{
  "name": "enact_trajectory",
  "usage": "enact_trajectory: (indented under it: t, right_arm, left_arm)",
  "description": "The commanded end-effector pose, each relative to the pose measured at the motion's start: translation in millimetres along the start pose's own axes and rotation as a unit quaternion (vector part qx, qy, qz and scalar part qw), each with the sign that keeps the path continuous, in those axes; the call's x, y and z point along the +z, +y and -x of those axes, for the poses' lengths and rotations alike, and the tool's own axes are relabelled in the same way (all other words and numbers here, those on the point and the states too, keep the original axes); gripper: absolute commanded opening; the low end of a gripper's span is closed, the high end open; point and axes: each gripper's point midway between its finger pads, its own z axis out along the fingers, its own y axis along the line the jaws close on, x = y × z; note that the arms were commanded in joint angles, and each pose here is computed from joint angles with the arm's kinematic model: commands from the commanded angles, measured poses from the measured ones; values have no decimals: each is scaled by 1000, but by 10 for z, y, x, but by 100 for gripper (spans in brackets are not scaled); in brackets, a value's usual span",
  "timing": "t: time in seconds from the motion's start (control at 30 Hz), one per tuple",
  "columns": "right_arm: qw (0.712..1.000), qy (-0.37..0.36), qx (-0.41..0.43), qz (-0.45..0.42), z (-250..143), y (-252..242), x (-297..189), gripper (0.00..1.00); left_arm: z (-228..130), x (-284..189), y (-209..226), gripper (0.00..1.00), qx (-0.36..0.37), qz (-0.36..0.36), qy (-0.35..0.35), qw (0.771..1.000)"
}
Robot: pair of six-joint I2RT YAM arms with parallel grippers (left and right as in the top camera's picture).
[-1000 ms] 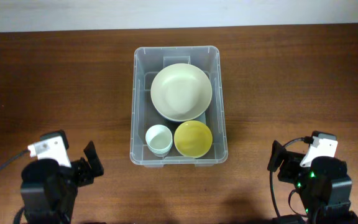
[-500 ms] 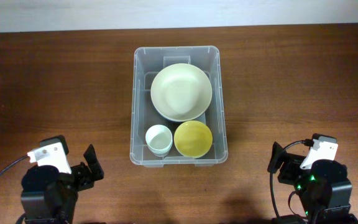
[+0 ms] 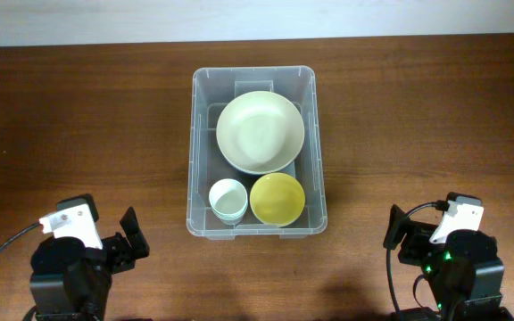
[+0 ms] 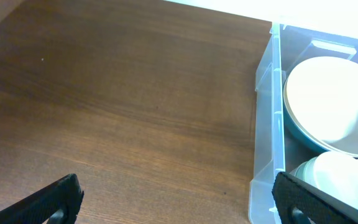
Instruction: Pack container
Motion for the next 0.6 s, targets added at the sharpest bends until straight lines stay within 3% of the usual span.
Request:
enact_trajectory:
  t: [0.0,0.3,0.57]
  right_arm:
    - [998,-27,-44,38,-75,111,78,99]
    - [973,-181,-62,125,-144,343,329,99]
    - [943,-301,-81,112,61,272,407,99]
  left_arm:
    - [-31,15,5,100,-5,1,2,1000]
    - [-31,15,5,100,-5,1,2,1000]
    - [-31,15,5,100,-5,1,2,1000]
